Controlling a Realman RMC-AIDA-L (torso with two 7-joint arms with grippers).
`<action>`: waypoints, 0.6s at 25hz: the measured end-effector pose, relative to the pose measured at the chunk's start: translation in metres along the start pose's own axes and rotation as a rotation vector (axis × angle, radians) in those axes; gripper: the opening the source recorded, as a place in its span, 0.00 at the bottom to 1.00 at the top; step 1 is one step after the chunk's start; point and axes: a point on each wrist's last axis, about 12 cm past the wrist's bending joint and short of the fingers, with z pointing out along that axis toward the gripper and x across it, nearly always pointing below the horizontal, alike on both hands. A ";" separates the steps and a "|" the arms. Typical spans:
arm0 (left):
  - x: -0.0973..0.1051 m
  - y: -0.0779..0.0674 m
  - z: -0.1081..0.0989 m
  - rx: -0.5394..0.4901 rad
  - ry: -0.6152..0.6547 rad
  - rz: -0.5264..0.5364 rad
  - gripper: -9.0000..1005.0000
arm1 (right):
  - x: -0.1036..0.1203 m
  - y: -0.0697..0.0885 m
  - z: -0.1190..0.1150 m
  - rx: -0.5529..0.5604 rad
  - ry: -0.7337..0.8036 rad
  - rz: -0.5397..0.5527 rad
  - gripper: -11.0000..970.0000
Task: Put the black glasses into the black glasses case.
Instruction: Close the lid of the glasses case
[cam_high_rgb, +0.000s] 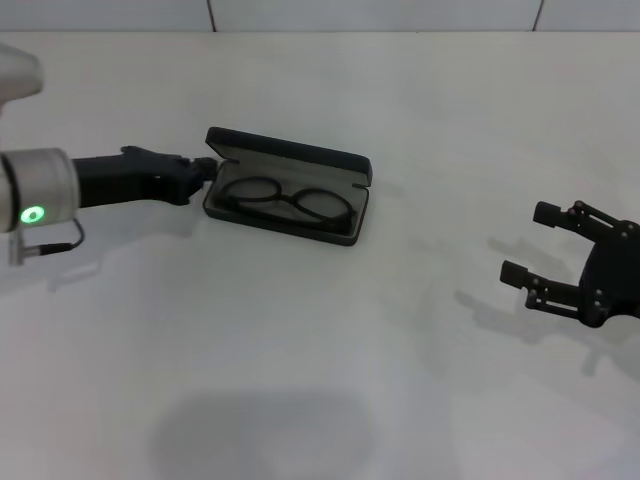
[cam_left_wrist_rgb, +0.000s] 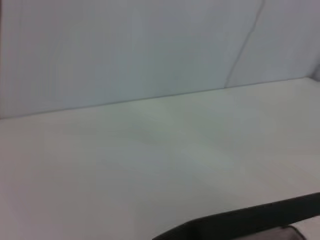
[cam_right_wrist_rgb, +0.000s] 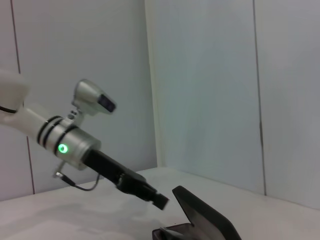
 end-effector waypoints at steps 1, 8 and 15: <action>0.000 -0.001 -0.006 0.006 -0.014 0.002 0.08 | 0.000 0.000 0.000 0.000 -0.001 0.000 0.88; -0.013 -0.012 -0.027 0.077 -0.202 -0.060 0.08 | 0.000 -0.001 0.000 0.008 0.003 -0.002 0.88; -0.044 -0.031 0.002 0.036 -0.194 -0.059 0.08 | -0.001 -0.003 0.002 0.010 0.004 -0.009 0.88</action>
